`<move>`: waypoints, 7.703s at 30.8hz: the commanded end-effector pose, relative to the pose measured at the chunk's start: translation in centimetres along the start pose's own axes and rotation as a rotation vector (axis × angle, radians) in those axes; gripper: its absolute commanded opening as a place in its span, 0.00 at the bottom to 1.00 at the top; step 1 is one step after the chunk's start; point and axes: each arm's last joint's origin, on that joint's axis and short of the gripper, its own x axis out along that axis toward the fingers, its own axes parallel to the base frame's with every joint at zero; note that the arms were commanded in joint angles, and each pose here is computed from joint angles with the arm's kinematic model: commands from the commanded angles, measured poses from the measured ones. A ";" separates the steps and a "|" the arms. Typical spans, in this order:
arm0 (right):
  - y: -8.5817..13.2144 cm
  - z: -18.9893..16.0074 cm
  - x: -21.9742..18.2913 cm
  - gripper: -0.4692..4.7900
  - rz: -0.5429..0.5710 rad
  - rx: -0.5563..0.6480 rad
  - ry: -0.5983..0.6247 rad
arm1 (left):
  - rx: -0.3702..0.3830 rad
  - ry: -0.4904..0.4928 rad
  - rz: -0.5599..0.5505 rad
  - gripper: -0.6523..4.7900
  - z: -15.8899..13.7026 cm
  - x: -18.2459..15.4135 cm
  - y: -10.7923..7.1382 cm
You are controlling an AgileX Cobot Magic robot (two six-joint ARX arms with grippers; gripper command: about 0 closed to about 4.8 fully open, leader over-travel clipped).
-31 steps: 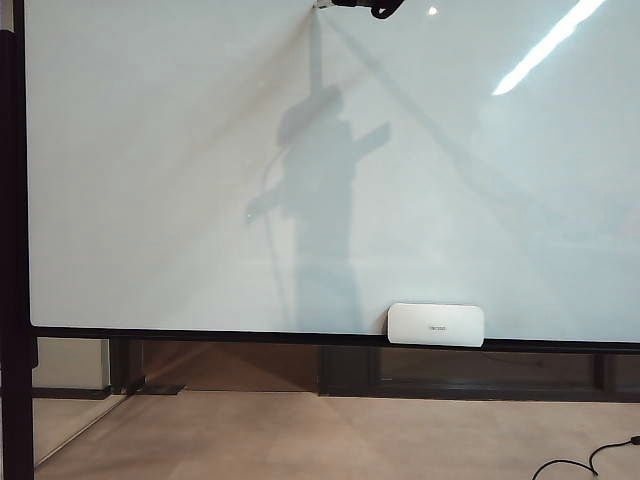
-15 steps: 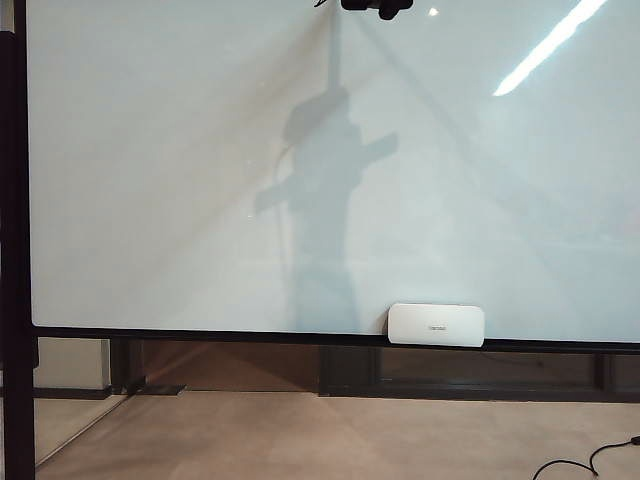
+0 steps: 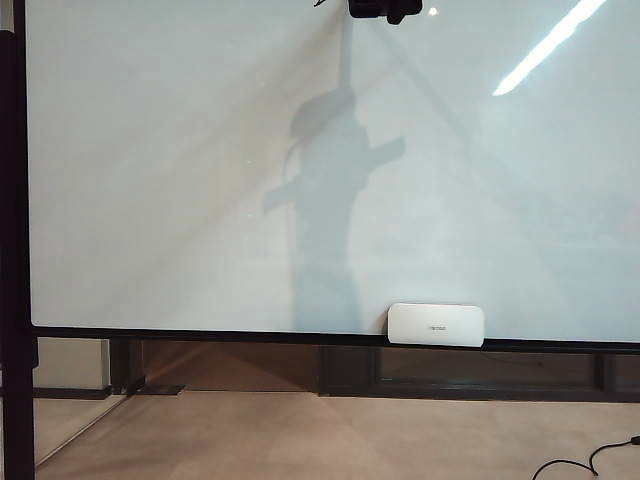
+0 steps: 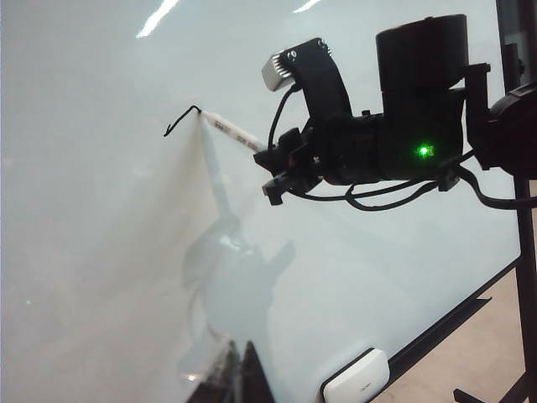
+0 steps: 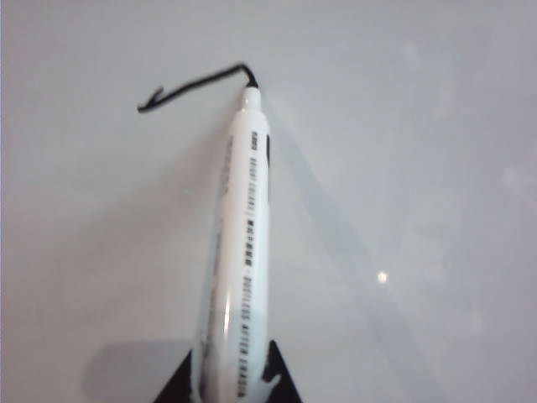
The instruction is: Reach to the right to find the marker pen, pick it up, and write the number 20 on the whiteboard.
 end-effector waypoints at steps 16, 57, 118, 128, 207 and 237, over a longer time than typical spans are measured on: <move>-0.7 -2.9 0.7 0.09 0.006 -0.022 0.214 | 0.035 -0.013 0.023 0.11 0.3 0.0 0.1; -0.3 -5.9 2.1 0.09 0.176 -0.043 0.266 | 0.035 -0.013 0.023 0.11 0.3 0.0 0.1; -4.1 2.2 -2.0 0.09 0.055 -0.064 0.142 | -0.086 -0.007 -0.180 0.11 0.1 -0.2 -0.6; -4.9 1.6 -1.4 0.09 0.025 -0.055 0.150 | -0.117 0.009 -0.192 0.11 -0.1 -0.2 -0.6; -5.0 -4.0 1.7 0.09 0.018 -0.032 0.442 | -0.084 0.091 -0.162 0.11 -0.1 0.0 -0.4; -5.0 -6.7 2.3 0.09 -0.063 -0.065 0.555 | -0.065 0.086 -0.158 0.11 -0.1 0.0 -0.4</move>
